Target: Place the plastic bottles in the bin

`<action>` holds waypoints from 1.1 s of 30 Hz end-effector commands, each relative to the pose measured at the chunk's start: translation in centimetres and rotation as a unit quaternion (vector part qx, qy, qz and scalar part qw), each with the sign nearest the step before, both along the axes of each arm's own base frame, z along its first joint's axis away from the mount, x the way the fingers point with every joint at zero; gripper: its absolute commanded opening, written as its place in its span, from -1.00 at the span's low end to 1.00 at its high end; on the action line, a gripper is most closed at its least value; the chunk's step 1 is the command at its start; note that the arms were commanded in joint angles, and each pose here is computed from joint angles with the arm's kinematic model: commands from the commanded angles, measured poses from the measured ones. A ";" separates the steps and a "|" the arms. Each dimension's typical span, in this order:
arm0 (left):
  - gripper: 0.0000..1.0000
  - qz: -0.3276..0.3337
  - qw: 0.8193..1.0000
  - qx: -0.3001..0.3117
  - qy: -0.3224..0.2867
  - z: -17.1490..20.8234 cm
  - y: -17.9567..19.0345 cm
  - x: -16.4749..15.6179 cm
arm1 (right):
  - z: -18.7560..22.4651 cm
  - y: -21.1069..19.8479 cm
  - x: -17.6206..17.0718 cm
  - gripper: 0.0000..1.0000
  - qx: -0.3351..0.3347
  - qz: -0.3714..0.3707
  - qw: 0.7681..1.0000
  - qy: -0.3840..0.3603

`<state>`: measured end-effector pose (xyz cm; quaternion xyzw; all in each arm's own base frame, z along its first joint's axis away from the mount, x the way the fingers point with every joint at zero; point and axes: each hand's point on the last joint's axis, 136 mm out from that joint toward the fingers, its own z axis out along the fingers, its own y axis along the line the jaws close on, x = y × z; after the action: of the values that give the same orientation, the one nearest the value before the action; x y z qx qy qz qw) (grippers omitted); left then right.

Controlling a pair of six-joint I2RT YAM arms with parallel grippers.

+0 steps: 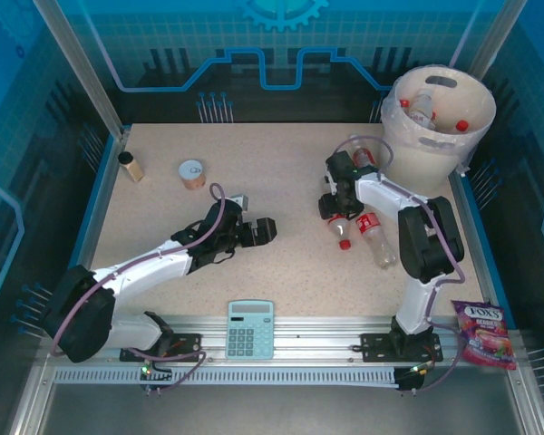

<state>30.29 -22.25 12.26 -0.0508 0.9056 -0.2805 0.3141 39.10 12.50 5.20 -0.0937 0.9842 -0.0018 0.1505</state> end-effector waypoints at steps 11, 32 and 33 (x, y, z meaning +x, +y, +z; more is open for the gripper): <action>0.98 0.008 1.000 -0.010 -0.006 0.5 0.3 0.1 | -2.1 0.9 -0.3 0.14 0.002 0.005 1.000 0.019; 0.98 -0.002 1.000 -0.024 -0.001 0.6 -0.7 0.4 | 36.5 -6.0 6.0 0.05 0.064 0.043 0.878 -0.473; 0.98 -0.001 1.000 -0.023 -0.002 0.6 -0.6 0.4 | 37.6 -7.4 6.2 0.05 0.059 0.024 0.869 -0.490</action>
<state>30.34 -22.47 12.38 -0.0492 0.9038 -0.2861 0.3144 44.09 7.26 40.87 -0.1022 0.8028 0.0356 0.5864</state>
